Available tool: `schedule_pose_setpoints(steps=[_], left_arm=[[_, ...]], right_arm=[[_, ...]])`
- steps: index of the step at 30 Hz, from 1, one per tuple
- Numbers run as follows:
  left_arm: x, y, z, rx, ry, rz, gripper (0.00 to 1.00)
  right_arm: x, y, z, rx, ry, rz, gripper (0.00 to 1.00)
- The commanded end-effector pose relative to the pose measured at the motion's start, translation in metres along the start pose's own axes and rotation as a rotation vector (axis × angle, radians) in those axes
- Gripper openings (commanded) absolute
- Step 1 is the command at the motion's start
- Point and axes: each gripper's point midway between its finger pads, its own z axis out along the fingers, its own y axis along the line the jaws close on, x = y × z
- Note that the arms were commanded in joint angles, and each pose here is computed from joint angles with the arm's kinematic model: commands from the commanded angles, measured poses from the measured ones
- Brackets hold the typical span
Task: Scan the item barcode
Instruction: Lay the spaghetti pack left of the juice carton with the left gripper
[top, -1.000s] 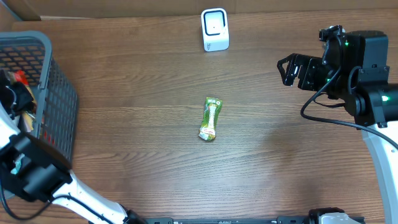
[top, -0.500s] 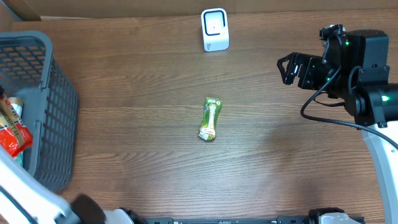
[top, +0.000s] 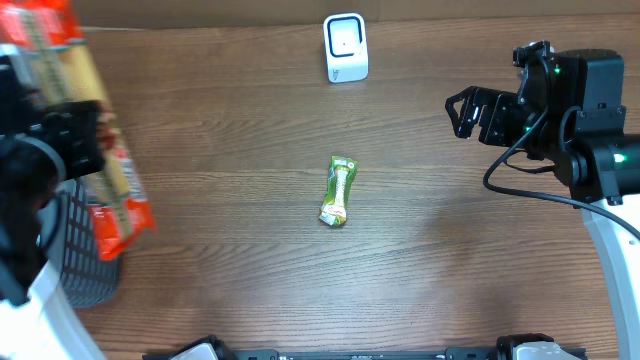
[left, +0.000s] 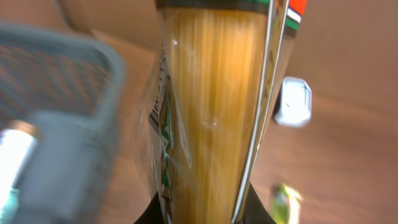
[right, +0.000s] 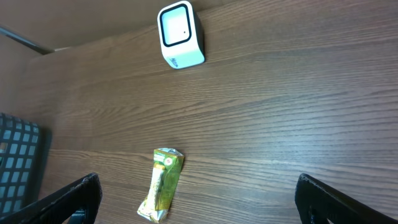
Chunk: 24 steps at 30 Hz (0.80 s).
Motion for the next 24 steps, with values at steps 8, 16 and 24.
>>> schedule_pose_setpoints(steps=[8,16,24], left_arm=[[0.122,-0.058,0.153,-0.007,0.482,-0.111,0.04],[0.23,-0.102,0.276,-0.007,0.69,-0.003,0.04],[0.257,-0.117,0.3,0.099,0.764,0.043,0.52]], right_arm=[[-0.009,0.008,-0.007,-0.018,-0.028,-0.012,1.0],[-0.003,0.005,-0.007,-0.003,-0.007,-0.005,1.0],[-0.003,0.005,-0.007,-0.003,-0.006,-0.004,1.0]])
